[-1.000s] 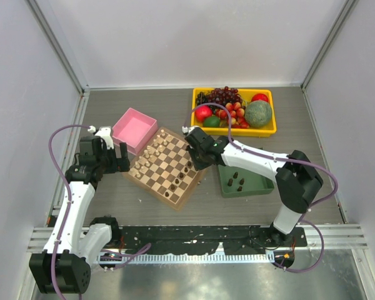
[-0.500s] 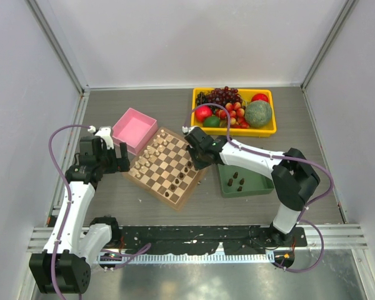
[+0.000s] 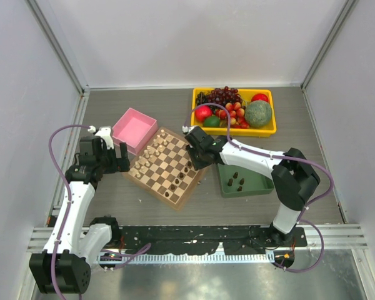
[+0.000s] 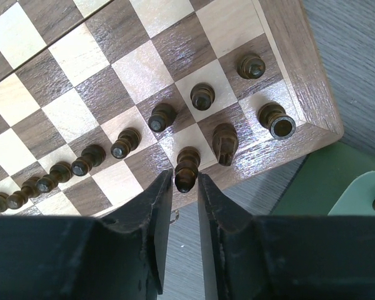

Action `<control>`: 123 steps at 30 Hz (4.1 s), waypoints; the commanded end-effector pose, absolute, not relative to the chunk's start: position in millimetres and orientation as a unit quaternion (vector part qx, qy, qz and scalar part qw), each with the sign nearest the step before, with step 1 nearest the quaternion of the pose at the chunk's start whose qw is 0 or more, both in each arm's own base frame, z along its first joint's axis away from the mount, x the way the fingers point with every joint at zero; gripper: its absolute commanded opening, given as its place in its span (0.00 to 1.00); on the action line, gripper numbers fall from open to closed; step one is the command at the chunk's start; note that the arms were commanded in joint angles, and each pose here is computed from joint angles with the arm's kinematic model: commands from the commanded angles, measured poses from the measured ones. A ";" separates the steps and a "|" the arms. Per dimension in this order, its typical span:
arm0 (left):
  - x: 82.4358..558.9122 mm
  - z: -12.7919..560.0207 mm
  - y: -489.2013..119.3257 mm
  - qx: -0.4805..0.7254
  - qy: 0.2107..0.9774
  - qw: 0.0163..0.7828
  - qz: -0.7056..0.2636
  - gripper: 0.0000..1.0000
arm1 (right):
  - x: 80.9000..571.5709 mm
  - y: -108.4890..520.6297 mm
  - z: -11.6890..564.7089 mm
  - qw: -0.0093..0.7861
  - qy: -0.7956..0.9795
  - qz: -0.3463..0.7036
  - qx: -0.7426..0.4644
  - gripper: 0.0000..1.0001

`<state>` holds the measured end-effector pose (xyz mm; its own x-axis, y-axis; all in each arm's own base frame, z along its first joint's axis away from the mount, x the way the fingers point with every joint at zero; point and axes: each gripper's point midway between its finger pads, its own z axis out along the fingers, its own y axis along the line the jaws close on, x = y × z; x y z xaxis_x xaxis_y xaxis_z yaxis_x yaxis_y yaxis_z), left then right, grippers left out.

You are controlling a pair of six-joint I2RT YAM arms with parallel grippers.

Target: Set up the chess pieces on the board

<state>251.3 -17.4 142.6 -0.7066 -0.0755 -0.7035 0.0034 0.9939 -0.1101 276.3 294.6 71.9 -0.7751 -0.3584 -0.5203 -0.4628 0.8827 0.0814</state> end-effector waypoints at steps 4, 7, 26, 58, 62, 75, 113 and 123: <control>257.6 158.7 -19.1 -0.009 0.913 0.404 -0.053 0.99 | 288.8 312.2 99.7 0.288 0.923 0.138 -0.216 0.34; 258.1 159.9 -19.1 -0.009 0.912 0.406 -0.054 0.99 | 287.5 313.1 112.3 0.296 0.918 0.148 -0.217 0.37; 257.6 158.4 -20.0 -0.008 0.913 0.403 -0.056 0.99 | 296.4 156.4 114.0 0.313 0.942 0.103 -0.058 0.51; 259.3 156.9 -20.5 -0.008 0.915 0.399 -0.057 0.99 | 328.1 130.4 61.4 0.274 0.960 0.029 -0.045 0.29; 258.5 155.1 -20.8 -0.008 0.917 0.395 -0.058 0.99 | 327.8 131.0 64.0 0.277 0.959 0.031 -0.047 0.23; 258.3 156.8 -19.1 -0.009 0.915 0.399 -0.053 0.99 | 323.9 132.0 127.3 0.324 0.943 0.030 -0.076 0.10; 257.5 160.2 -21.0 -0.007 0.912 0.406 -0.059 0.99 | 254.5 321.6 118.7 0.261 0.915 0.169 -0.258 0.10; 258.3 158.2 -21.0 -0.007 0.914 0.402 -0.059 0.99 | 257.0 324.0 104.4 0.245 0.920 0.156 -0.265 0.10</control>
<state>251.4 -18.0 140.7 -0.7127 -0.0755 -0.6974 0.0051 0.9936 -0.1128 250.7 311.4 90.3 -0.7660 -0.4168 -0.4895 -0.5430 0.8270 0.1456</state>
